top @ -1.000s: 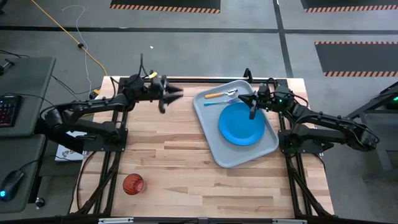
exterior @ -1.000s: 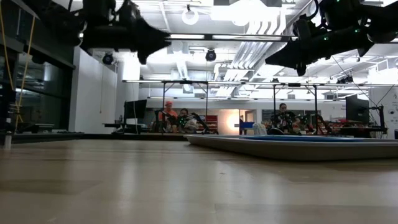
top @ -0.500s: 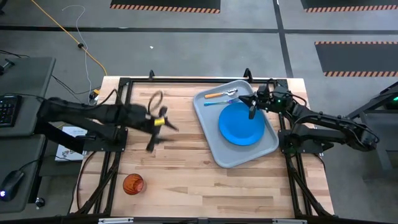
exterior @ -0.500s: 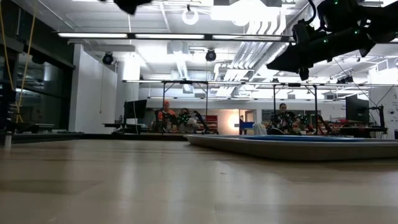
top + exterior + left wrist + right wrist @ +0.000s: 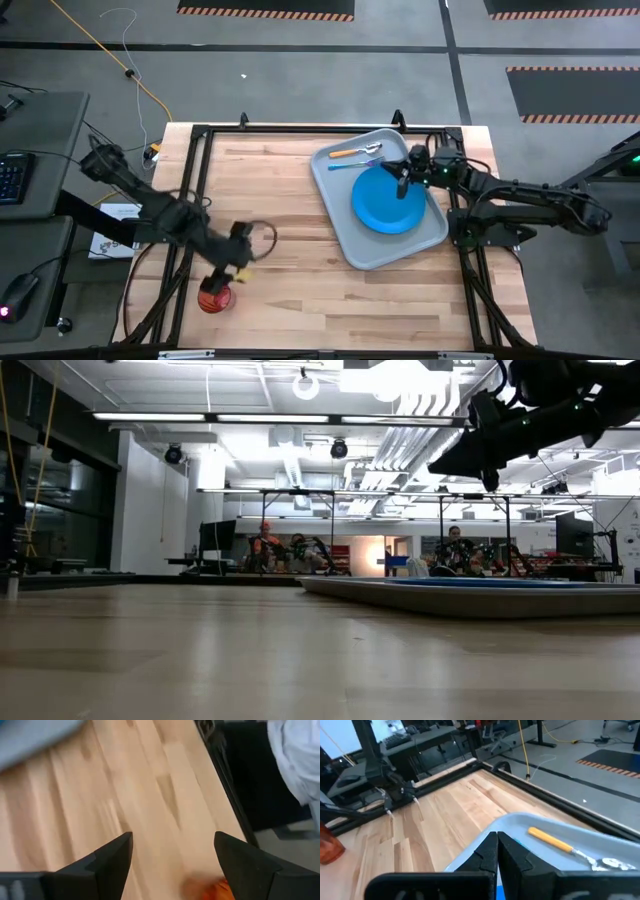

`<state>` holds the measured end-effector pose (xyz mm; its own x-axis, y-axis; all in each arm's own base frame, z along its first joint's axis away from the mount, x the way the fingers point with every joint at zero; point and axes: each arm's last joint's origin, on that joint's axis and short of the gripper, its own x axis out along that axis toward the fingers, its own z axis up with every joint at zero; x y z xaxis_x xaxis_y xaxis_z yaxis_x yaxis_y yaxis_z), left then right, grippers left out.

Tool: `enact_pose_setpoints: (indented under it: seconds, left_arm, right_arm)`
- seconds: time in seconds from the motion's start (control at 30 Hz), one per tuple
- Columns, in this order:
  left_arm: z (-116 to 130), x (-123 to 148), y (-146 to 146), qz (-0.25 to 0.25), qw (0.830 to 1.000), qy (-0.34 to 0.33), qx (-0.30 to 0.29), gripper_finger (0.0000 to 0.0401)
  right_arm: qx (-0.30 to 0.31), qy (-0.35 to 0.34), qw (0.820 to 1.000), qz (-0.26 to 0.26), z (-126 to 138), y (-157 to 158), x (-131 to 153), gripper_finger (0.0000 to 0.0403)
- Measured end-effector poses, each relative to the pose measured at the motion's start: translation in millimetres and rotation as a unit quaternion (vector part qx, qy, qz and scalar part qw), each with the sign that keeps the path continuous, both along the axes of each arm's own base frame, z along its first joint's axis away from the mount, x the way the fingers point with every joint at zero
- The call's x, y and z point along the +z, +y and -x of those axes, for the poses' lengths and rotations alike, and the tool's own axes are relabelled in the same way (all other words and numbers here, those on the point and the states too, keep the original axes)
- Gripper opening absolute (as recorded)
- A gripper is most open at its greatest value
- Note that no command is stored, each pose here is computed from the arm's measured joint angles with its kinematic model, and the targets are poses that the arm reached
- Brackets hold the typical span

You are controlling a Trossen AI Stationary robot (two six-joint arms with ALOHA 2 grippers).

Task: Pick and place plate/cup/fork/spoon on tray
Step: Put the orange cup on the gray serving tray to the top left of the blue plate

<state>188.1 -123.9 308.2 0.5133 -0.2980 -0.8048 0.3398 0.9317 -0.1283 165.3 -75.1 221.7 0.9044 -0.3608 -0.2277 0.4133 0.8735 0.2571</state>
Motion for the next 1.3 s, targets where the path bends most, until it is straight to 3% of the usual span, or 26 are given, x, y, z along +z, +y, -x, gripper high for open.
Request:
enact_pose_setpoints:
  seconds: [0.17,0.37,0.53,0.9,1.3]
  left_arm:
    - [4,-11,-30,-0.010,0.998,0.069,0.006,0.0268]
    - [7,-25,-55,-0.089,0.990,0.106,-0.014,0.0268]
    - [13,-36,-69,-0.113,0.984,0.135,-0.015,0.0268]
    - [24,-42,-74,-0.132,0.977,0.169,0.001,0.0268]
    - [28,-52,-71,-0.137,0.971,0.186,0.057,0.0268]
  right_arm:
    - [-0.003,0.020,1.000,-0.002,-3,8,-4,0.0000]
    - [-0.015,0.031,0.999,-0.009,-5,17,-6,0.0000]
    - [-0.008,0.037,0.999,-0.006,-7,24,-7,0.0000]
    - [-0.026,0.048,0.999,0.002,-8,31,-9,0.0000]
    - [-0.025,0.058,0.998,0.004,-7,31,-10,0.0000]
